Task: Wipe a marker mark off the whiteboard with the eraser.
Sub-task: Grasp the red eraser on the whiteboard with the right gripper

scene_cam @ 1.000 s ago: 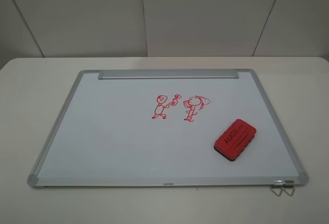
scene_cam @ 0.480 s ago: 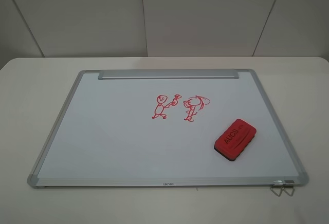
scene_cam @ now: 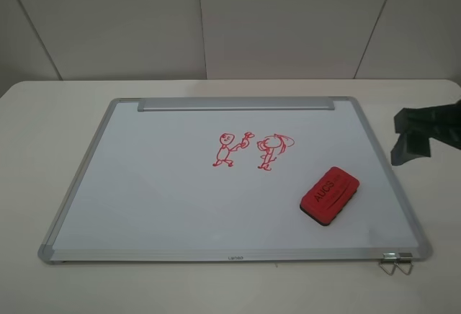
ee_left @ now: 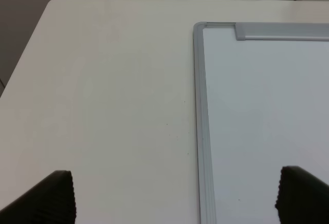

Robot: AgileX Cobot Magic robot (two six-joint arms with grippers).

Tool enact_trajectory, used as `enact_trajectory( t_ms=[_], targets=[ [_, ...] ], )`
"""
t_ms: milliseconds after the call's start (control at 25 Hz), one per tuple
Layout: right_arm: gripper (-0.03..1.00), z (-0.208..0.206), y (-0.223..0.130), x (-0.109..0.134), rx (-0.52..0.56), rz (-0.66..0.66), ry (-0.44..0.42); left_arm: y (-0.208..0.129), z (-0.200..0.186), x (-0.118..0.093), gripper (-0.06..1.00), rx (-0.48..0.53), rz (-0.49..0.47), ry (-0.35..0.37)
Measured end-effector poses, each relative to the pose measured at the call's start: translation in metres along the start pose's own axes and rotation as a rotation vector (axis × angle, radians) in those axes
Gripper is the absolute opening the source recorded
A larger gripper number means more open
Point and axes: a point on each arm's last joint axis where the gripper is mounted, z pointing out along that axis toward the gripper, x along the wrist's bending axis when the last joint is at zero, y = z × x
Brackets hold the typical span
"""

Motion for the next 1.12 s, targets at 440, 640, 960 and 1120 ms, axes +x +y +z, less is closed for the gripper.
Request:
enact_trajectory(
  t_ms=[440, 640, 960, 1120],
  targets=[
    [0.74, 0.084, 0.037, 0.056, 0.130, 0.262, 0.002, 0.000, 0.000, 0.000, 0.78, 0.000, 0.000, 0.000],
    [0.74, 0.109, 0.039, 0.064, 0.163, 0.385, 0.001, 0.000, 0.000, 0.000, 0.78, 0.000, 0.000, 0.000],
    [0.74, 0.115, 0.033, 0.072, 0.183, 0.450, -0.017, 0.000, 0.000, 0.000, 0.78, 0.000, 0.000, 0.000],
    [0.74, 0.120, 0.025, 0.084, 0.195, 0.450, -0.011, 0.000, 0.000, 0.000, 0.78, 0.000, 0.000, 0.000]
  ],
)
